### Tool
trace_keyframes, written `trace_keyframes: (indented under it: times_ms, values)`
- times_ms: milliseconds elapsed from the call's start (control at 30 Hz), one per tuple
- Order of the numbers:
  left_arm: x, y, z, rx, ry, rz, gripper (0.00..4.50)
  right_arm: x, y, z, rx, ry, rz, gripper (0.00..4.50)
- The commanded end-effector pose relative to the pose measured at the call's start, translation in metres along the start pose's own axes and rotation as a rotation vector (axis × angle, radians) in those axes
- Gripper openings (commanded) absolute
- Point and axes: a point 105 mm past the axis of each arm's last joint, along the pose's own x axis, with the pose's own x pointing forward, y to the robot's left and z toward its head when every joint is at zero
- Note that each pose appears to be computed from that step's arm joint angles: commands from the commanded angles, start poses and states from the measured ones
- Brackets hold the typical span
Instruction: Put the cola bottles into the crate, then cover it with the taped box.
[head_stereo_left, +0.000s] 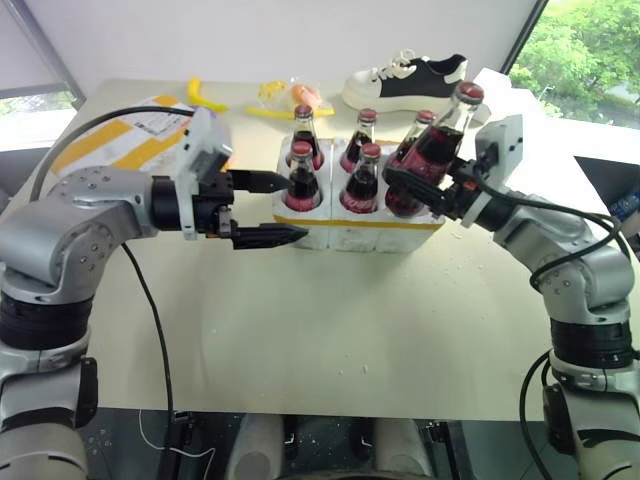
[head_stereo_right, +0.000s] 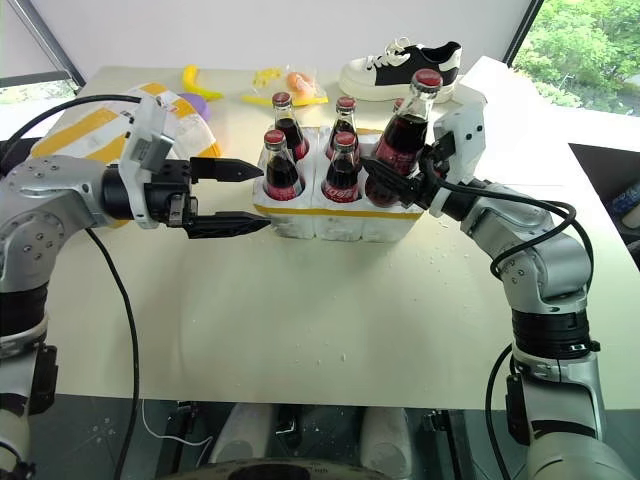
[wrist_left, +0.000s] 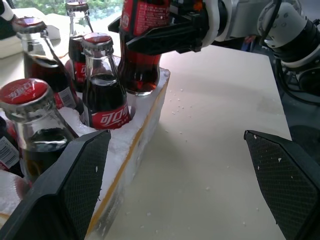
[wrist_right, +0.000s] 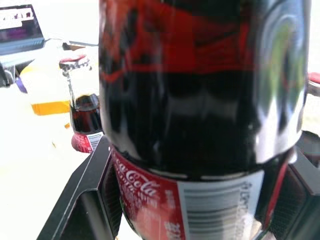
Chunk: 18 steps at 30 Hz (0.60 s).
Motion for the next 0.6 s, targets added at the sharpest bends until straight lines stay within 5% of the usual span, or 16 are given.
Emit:
trace_keyframes:
  times_ms: [33,367,600]
  values:
    - [-0.006,-0.003,0.011,0.048,-0.018,0.019,4.50,0.002,-0.007,0.001,-0.013,0.003,-0.023,2.85]
    - [-0.006,-0.003,0.011,0.052,-0.018,0.026,4.50,0.003,-0.049,-0.002,0.092,-0.013,-0.161,2.85]
    - [-0.007,-0.001,0.012,0.062,-0.014,0.028,4.50,-0.003,-0.045,-0.019,0.070,0.054,-0.138,2.85]
